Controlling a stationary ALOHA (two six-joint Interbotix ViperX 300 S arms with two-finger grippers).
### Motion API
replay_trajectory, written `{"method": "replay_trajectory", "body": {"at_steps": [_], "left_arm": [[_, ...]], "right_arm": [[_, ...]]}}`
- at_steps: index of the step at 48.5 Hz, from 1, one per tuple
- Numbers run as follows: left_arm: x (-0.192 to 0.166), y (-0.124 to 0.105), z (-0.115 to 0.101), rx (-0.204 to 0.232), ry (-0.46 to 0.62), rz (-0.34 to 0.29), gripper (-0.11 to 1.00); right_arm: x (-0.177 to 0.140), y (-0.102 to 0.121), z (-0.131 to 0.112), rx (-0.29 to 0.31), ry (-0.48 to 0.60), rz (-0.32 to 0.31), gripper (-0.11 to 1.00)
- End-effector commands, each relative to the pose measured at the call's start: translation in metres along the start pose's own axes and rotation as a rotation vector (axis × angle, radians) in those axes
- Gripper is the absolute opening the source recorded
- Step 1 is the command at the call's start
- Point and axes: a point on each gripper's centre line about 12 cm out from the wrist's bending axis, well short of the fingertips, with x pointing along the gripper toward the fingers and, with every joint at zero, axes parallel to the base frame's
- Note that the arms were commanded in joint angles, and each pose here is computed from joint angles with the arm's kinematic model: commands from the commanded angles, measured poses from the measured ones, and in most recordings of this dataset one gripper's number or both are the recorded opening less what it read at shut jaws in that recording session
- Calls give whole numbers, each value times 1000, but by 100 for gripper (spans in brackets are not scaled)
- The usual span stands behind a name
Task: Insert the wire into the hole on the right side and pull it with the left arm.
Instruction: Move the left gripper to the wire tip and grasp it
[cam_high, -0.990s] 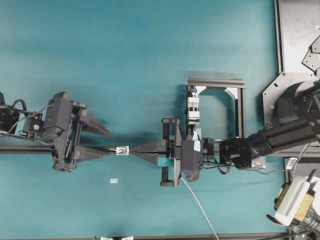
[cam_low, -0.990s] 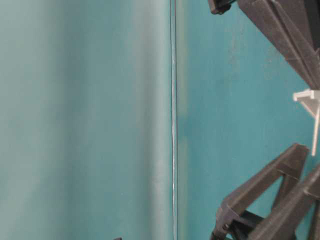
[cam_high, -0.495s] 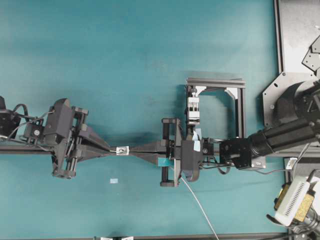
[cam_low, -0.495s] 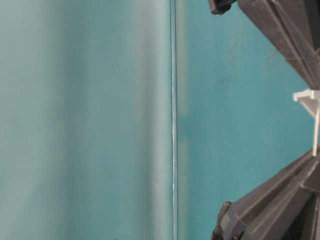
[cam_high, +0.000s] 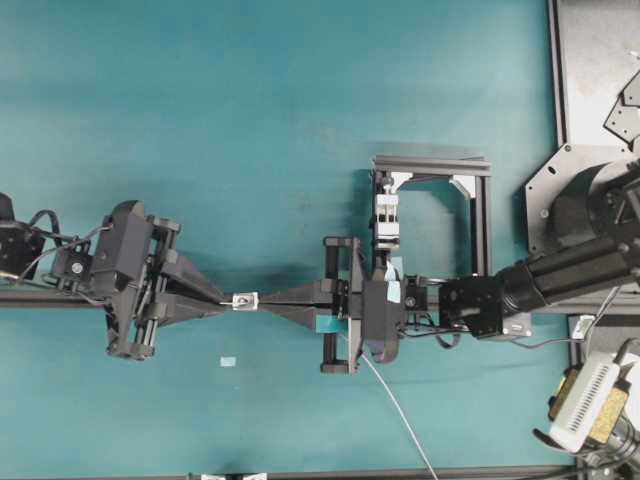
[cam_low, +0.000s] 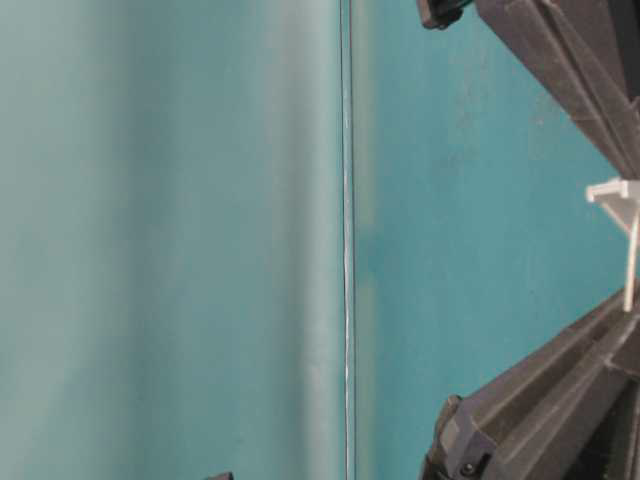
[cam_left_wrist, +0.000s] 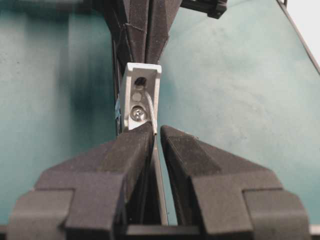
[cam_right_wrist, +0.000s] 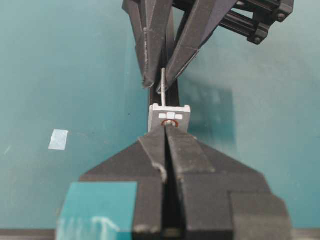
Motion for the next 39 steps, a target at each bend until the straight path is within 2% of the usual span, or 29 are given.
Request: {"method": "replay_trajectory", "body": {"at_steps": [1,10,39], "left_arm": [[1,-7,18,6,-43,-18,-6],[2,-7,16,7,-28,-16,-10],[2,-7,16,3,-28,-16,-11]], "right_arm": [[3,5,8,7,-26,15,0],[3,5,8,11,-21,14,0],[8,8,11,30,5,19,0]]}}
